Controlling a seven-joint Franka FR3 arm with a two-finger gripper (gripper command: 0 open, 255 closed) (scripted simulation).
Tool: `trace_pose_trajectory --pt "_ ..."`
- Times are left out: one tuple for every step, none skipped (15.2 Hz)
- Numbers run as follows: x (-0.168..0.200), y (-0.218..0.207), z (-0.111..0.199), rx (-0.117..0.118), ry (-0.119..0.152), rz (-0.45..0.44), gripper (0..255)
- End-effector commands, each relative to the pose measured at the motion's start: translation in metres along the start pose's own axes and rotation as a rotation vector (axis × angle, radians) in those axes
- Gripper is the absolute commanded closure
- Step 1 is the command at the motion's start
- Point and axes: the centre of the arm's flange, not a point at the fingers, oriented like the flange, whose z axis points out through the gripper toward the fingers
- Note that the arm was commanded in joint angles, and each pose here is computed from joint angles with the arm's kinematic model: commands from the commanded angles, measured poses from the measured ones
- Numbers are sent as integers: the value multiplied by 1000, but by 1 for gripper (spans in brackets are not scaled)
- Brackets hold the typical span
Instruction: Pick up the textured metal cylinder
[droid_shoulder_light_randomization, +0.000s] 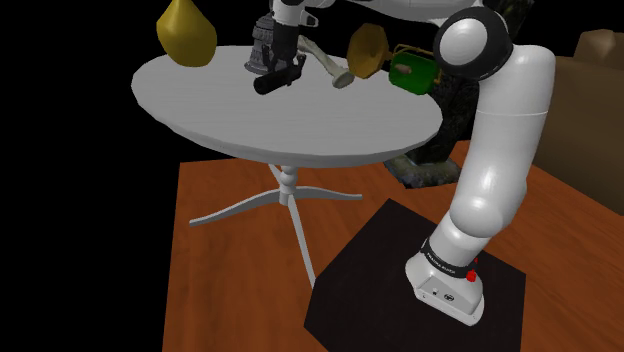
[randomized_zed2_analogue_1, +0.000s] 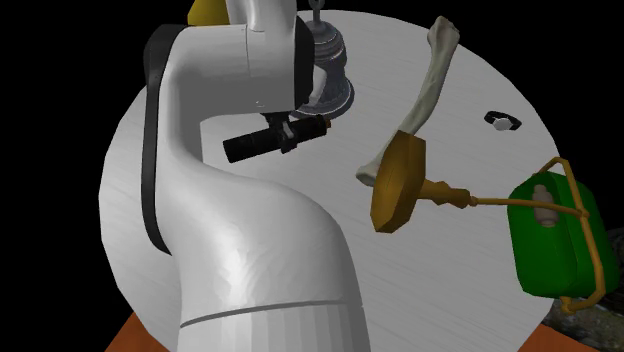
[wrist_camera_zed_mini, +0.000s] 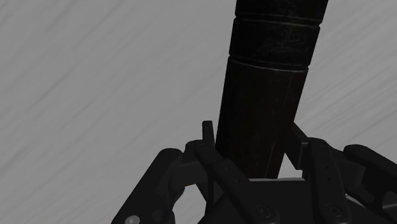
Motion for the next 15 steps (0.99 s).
trace_pose_trajectory --pt "0 0 -8 0 0 0 255" --pt "0 -1 -13 0 0 0 255" --pt "0 -1 -18 0 0 0 255" --pt "0 -1 -24 0 0 0 255" --pt "0 -2 -29 0 0 0 255" --pt "0 -2 -34 0 0 0 255" --pt "0 -2 -39 0 0 0 255" --pt "0 -3 -45 0 0 0 255" --pt "0 -3 -50 0 0 0 255" --pt "0 -3 -55 0 0 0 255" --pt "0 -4 -61 0 0 0 255" --pt "0 -4 -66 0 0 0 255" --pt "0 -4 -71 0 0 0 255" --pt "0 -5 -76 0 0 0 255" --pt "0 -5 -77 0 0 0 255"
